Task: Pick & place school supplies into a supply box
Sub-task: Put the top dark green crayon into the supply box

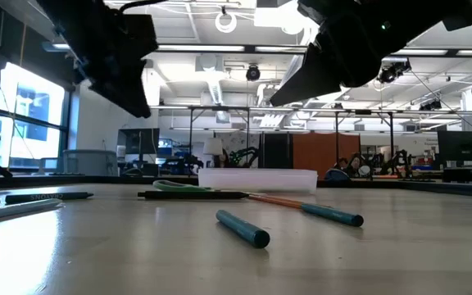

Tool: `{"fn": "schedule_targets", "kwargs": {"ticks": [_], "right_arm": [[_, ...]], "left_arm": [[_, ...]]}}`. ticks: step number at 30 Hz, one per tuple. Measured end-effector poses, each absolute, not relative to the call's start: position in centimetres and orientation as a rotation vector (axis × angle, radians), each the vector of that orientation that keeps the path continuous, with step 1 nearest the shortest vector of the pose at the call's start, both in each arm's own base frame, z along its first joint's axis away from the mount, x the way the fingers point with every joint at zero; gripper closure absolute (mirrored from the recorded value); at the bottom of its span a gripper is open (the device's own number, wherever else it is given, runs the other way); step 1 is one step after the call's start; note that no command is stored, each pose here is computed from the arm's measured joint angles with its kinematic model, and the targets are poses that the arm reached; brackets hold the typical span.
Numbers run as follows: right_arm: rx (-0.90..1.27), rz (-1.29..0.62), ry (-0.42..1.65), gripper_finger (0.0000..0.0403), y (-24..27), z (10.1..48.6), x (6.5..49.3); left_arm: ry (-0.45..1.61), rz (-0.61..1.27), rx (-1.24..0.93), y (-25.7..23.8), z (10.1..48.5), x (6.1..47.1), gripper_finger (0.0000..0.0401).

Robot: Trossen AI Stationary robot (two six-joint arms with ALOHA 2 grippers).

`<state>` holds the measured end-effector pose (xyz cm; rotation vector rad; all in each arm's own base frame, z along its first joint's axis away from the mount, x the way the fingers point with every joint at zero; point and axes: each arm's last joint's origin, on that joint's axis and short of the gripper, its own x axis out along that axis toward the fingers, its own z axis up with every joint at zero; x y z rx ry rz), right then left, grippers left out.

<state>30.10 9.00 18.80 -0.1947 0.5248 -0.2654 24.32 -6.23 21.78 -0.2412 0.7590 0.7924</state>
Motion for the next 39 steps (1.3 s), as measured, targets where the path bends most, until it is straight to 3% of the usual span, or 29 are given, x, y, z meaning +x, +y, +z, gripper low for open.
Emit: {"fn": "schedule_targets", "kwargs": {"ticks": [8,16,27,34,39], "right_arm": [[-0.183,-0.227,0.516,0.0316,9.1,18.9,30.2],[-0.179,-0.170,0.522,0.0316,9.3,18.9,30.3],[-0.214,-0.158,0.535,0.0316,9.3,18.8,30.2],[-0.214,-0.161,0.534,0.0316,9.3,18.8,30.2],[-0.214,-0.162,0.534,0.0316,9.3,18.8,30.2]], "left_arm": [[0.650,0.646,-0.274,-6.1,17.8,23.2,0.0254],[0.622,0.623,-0.410,-6.0,13.5,20.7,0.0254],[0.671,0.502,-0.422,-9.2,13.0,18.9,0.0254],[0.656,0.638,-0.396,-9.5,12.5,17.0,0.0254],[0.658,0.618,-0.399,-9.9,12.4,16.7,0.0254]]}}
